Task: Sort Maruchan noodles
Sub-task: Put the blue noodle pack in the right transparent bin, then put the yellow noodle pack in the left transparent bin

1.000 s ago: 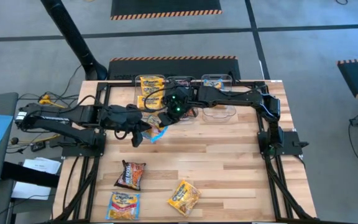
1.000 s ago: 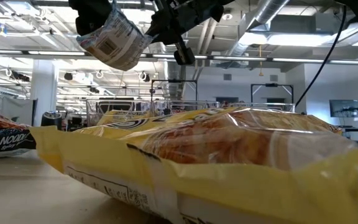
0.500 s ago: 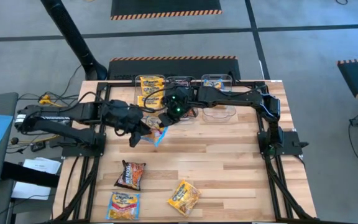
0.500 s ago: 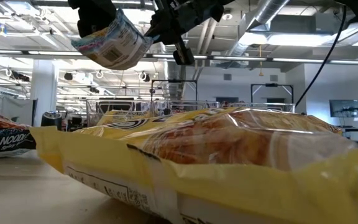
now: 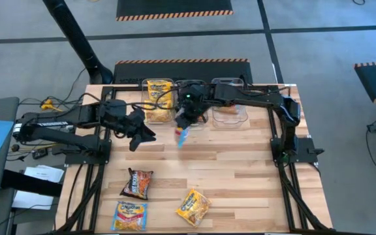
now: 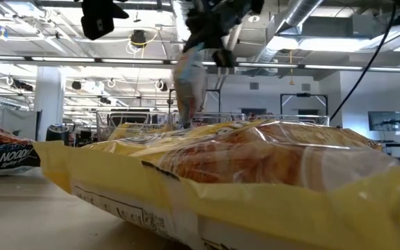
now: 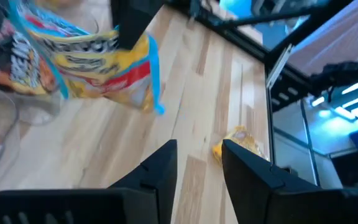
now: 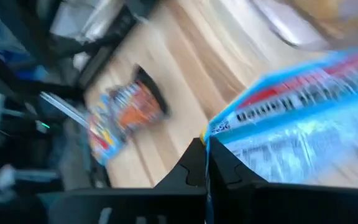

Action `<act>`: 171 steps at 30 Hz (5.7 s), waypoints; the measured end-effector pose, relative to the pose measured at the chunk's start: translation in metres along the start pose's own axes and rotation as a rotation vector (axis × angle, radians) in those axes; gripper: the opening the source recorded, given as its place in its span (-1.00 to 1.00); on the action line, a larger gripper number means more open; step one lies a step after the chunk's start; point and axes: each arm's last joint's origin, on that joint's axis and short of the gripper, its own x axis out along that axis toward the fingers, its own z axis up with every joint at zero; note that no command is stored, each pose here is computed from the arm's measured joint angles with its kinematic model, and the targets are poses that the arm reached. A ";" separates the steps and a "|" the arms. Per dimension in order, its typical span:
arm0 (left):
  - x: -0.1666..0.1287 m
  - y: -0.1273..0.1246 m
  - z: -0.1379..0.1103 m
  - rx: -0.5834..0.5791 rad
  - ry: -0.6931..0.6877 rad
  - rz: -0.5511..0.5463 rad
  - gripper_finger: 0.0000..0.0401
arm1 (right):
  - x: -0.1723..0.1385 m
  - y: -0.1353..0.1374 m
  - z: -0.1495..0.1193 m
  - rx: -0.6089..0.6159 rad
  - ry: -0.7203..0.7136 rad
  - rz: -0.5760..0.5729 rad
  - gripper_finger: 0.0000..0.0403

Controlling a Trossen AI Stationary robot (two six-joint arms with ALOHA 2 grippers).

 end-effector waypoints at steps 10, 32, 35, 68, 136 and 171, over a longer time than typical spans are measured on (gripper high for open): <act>-0.024 0.003 0.003 -0.002 -0.124 0.082 -0.44 | -0.055 -0.003 -0.008 -0.112 -0.028 -0.153 -0.98; -0.034 0.014 0.007 -0.014 -0.176 0.160 -0.45 | -0.166 -0.050 -0.030 -0.475 0.118 -0.561 -0.98; -0.034 0.014 0.007 0.003 -0.176 0.164 -0.45 | -0.164 -0.055 -0.029 -0.553 0.177 -0.573 -0.98; -0.034 0.019 0.003 0.035 -0.137 0.239 -0.45 | -0.068 -0.135 -0.007 -0.615 0.754 -0.820 -0.72; -0.067 0.018 -0.018 -0.176 -0.043 0.130 -0.44 | -0.001 0.104 -0.120 -0.551 0.532 -0.188 -0.08; -0.062 -0.011 -0.034 -0.313 0.052 0.019 -0.44 | 0.078 0.131 -0.202 -1.121 0.412 0.136 0.11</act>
